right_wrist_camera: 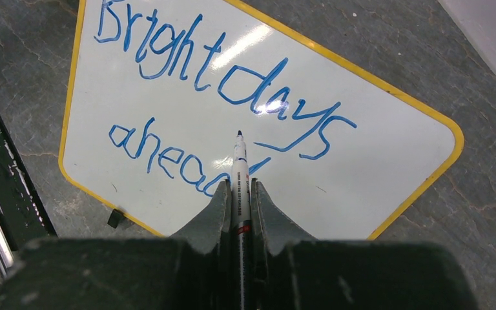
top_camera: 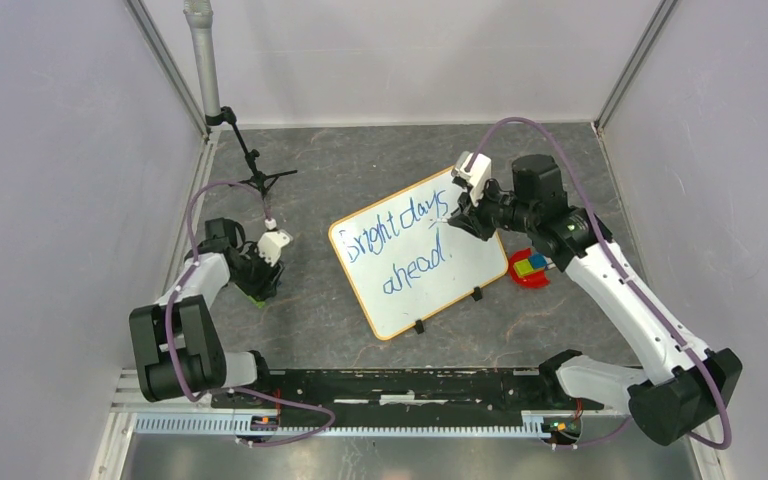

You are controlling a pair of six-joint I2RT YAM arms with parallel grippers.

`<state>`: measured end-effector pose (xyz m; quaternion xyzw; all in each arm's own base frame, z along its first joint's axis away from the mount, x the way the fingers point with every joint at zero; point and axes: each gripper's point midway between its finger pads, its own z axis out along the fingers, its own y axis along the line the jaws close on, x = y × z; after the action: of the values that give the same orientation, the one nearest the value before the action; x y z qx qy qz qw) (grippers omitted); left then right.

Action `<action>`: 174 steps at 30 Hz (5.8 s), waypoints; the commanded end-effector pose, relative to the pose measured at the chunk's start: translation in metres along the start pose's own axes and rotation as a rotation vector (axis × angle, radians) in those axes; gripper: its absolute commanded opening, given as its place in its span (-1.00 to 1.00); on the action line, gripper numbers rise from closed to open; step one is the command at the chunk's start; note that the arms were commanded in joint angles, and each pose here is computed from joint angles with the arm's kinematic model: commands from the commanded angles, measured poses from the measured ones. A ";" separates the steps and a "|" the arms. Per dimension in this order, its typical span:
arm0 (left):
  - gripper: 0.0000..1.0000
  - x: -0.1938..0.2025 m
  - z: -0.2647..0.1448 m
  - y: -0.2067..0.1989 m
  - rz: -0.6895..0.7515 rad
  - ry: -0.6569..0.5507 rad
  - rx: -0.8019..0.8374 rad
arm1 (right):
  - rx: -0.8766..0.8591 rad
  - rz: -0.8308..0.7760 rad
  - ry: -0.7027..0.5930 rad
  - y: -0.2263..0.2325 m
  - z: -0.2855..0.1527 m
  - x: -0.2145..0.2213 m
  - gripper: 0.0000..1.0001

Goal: Write a sentence on the whiteboard
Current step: Pick up the pen cap from the center of the board, then insert the whiteboard marker without the cap into the pen cap, then pass from the right arm to the left

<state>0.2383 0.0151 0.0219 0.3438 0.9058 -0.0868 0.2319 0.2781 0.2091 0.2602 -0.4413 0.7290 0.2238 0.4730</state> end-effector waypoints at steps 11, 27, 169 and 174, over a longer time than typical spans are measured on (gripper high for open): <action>-0.36 0.007 0.018 -0.003 0.265 0.092 -0.049 | -0.034 0.039 -0.058 -0.003 0.009 -0.020 -1.00; -0.95 -0.116 -0.137 -0.061 0.414 -0.175 0.009 | -0.208 0.197 -0.243 0.025 0.012 -0.059 -1.00; -0.09 -0.297 -0.209 -0.267 -0.115 -0.404 1.070 | -0.636 0.350 -0.564 0.084 -0.022 -0.088 -1.00; 0.01 -0.292 -0.201 -0.267 -0.115 -0.384 1.044 | -0.634 0.348 -0.562 0.084 -0.022 -0.088 -1.00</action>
<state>0.1873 -0.2902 0.3379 0.3285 0.7050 -0.5995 0.1888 0.2063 0.2733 0.3287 -0.3498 0.5432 0.6324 0.4274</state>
